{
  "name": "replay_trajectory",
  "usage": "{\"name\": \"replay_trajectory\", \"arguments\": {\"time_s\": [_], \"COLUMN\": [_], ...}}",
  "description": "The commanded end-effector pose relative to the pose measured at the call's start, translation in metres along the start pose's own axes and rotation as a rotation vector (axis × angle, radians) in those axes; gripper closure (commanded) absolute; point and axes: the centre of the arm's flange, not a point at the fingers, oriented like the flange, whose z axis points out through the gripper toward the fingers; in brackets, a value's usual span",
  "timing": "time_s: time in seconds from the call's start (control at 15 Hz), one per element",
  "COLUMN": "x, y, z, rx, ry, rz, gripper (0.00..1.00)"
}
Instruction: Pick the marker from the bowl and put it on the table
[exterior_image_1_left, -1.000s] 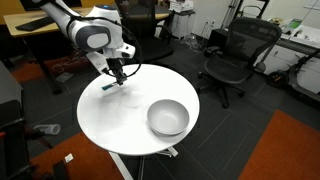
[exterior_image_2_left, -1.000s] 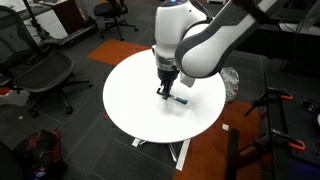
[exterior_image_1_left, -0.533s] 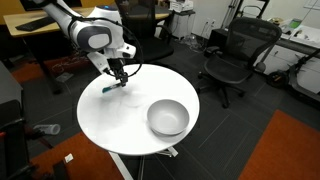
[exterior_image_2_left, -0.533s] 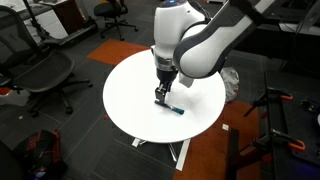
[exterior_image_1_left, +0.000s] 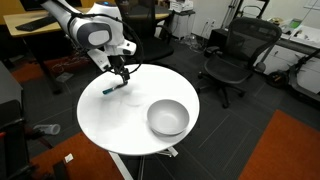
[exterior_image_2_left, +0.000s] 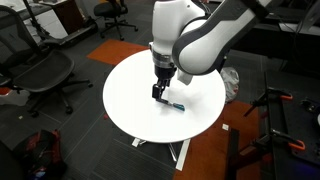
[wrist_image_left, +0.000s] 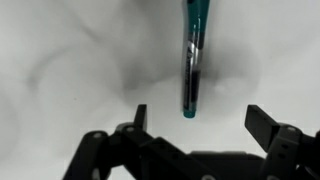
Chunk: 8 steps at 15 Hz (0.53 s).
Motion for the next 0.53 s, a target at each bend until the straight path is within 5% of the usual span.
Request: {"name": "replay_trajectory", "arguments": {"time_s": [0.0, 0.47], "x": [-0.006, 0.006], "y": [0.006, 0.011], "z": [-0.034, -0.042], "rx": [0.022, 0.000], "ry": [0.009, 0.040], "rz": [-0.006, -0.007], "gripper": [0.00, 0.00]}}
